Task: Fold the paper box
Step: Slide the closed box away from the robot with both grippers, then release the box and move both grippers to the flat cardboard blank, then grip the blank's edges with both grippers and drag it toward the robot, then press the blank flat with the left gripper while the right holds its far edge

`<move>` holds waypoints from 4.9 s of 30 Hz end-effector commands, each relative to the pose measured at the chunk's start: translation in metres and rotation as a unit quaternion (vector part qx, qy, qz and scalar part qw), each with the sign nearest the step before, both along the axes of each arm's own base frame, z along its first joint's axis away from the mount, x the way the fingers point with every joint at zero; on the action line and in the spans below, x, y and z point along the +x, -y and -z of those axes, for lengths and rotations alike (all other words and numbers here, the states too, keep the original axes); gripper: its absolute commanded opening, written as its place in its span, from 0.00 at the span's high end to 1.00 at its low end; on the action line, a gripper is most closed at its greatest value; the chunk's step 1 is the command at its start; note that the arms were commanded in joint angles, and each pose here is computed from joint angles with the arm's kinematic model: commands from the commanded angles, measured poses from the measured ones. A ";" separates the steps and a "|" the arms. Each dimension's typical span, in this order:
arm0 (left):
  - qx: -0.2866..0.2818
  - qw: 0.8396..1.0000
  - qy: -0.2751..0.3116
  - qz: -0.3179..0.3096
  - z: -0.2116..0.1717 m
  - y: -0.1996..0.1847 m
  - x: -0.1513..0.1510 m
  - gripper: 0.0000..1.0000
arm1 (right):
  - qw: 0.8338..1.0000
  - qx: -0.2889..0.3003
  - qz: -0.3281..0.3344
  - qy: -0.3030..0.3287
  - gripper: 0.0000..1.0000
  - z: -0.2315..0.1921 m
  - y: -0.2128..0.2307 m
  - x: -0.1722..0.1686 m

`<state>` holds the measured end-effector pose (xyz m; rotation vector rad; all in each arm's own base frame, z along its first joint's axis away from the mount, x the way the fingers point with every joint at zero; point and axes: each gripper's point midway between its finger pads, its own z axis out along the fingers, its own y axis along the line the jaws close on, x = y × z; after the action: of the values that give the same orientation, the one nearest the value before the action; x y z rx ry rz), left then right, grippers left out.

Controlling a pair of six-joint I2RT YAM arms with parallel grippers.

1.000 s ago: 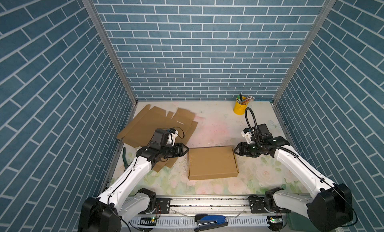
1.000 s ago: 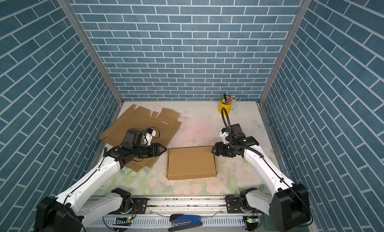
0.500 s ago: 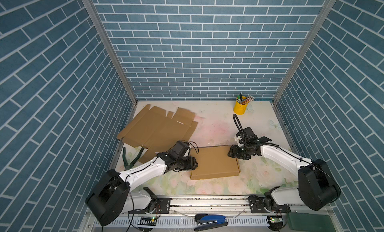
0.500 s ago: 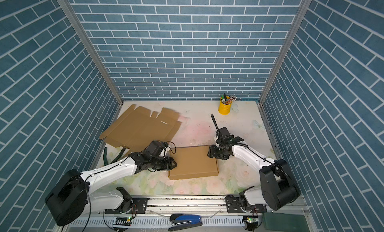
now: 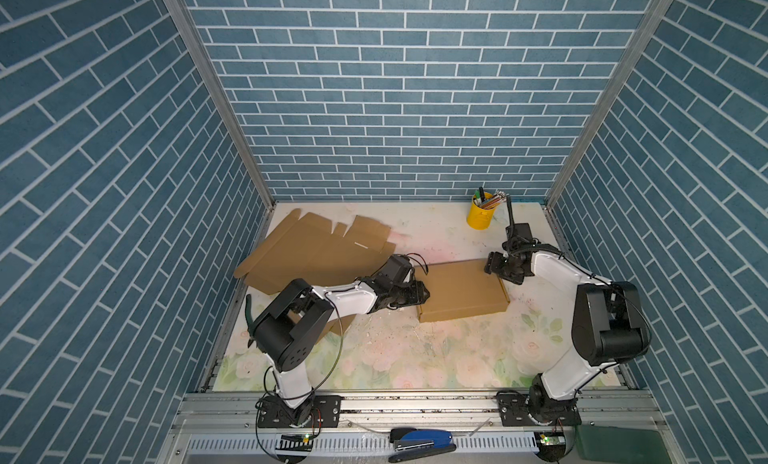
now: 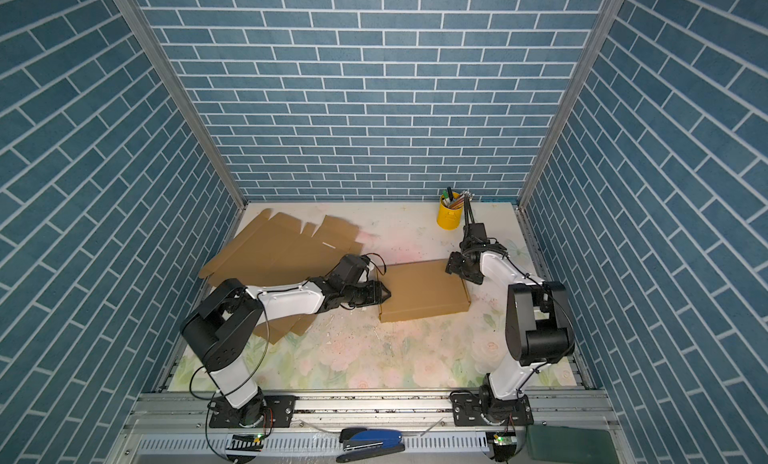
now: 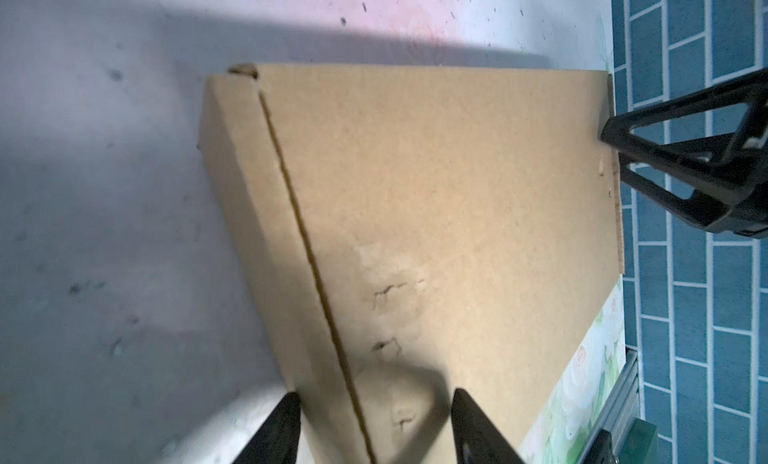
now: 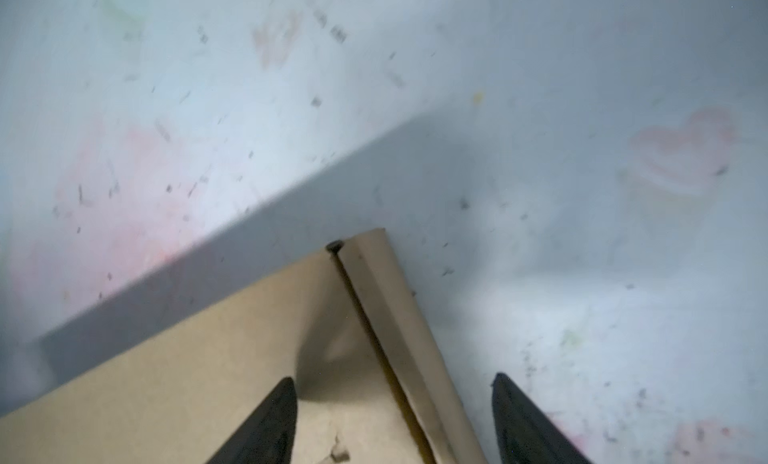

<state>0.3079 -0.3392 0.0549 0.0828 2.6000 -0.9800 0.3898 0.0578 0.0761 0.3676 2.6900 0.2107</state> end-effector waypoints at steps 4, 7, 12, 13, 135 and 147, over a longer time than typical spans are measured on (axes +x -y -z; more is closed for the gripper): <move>-0.015 0.999 0.016 -0.025 0.000 0.032 0.023 0.41 | 0.994 -0.098 0.033 0.037 0.19 -0.055 0.055 0.001; -0.023 0.999 0.012 -0.034 0.004 0.053 0.027 0.41 | 0.991 -0.106 0.051 0.070 0.20 -0.084 0.065 -0.008; -0.043 0.998 0.008 -0.042 0.005 0.103 0.026 0.41 | 0.987 -0.102 0.058 0.110 0.21 -0.114 0.067 -0.020; -0.048 0.998 0.007 -0.047 0.005 0.111 0.027 0.41 | 0.987 -0.102 0.059 0.112 0.21 -0.117 0.068 -0.022; 0.109 0.991 0.060 -0.053 0.013 -0.147 -0.045 0.63 | 0.973 -0.009 -0.221 -0.064 0.81 -0.017 -0.120 -0.035; 0.118 0.988 0.046 -0.087 0.036 -0.163 -0.062 0.64 | 0.979 0.038 -0.185 -0.069 0.63 -0.011 -0.117 -0.069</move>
<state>0.2508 -0.1848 0.0279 -0.0037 2.5617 -0.6393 0.3315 0.1736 0.0905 -0.1838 2.8735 0.3444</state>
